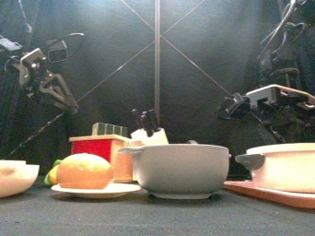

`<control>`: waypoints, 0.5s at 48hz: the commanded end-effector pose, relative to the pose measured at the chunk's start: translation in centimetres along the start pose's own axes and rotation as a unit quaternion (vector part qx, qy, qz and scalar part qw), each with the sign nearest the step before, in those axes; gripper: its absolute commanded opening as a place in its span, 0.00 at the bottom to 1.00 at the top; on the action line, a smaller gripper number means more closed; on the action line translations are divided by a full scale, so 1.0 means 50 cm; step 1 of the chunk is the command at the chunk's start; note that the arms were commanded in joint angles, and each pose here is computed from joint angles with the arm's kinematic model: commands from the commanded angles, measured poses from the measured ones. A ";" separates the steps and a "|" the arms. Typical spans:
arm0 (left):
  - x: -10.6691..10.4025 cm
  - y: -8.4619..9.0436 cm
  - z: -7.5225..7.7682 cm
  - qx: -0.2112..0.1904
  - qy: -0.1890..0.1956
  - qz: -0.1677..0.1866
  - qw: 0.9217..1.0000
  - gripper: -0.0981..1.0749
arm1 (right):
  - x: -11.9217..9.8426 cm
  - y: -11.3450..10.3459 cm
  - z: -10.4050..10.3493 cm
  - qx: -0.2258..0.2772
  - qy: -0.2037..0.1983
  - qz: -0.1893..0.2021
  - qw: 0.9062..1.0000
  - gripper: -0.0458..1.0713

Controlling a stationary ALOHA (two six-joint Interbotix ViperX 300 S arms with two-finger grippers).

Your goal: Grab apple

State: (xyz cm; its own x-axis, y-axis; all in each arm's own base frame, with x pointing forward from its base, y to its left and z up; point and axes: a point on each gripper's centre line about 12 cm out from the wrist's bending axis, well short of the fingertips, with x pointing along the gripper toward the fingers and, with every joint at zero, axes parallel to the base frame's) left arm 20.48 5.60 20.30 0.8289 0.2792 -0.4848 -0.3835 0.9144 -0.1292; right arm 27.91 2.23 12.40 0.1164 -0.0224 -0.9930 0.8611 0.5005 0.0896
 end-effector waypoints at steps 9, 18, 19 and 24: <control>0.000 -0.002 0.010 0.001 -0.006 -0.001 1.000 0.65 | -0.064 0.012 0.032 -0.002 -0.033 0.023 0.999 0.77; 0.000 -0.002 0.010 0.001 -0.006 -0.001 1.000 0.65 | -0.085 0.005 0.041 -0.002 -0.050 0.034 0.998 0.77; 0.000 -0.003 0.010 0.001 -0.006 -0.002 1.000 0.65 | -0.085 0.004 0.041 -0.002 -0.050 0.034 0.998 0.77; 0.000 -0.003 0.010 0.001 -0.006 -0.002 1.000 0.65 | -0.090 0.003 0.042 -0.001 -0.052 0.039 0.998 0.77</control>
State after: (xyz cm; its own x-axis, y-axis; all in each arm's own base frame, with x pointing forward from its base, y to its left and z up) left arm 20.48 5.58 20.29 0.8285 0.2790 -0.4856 -0.3833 0.9147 -0.1285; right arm 28.28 0.76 15.77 0.1877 -0.0742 -0.9794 0.8512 0.5098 0.1245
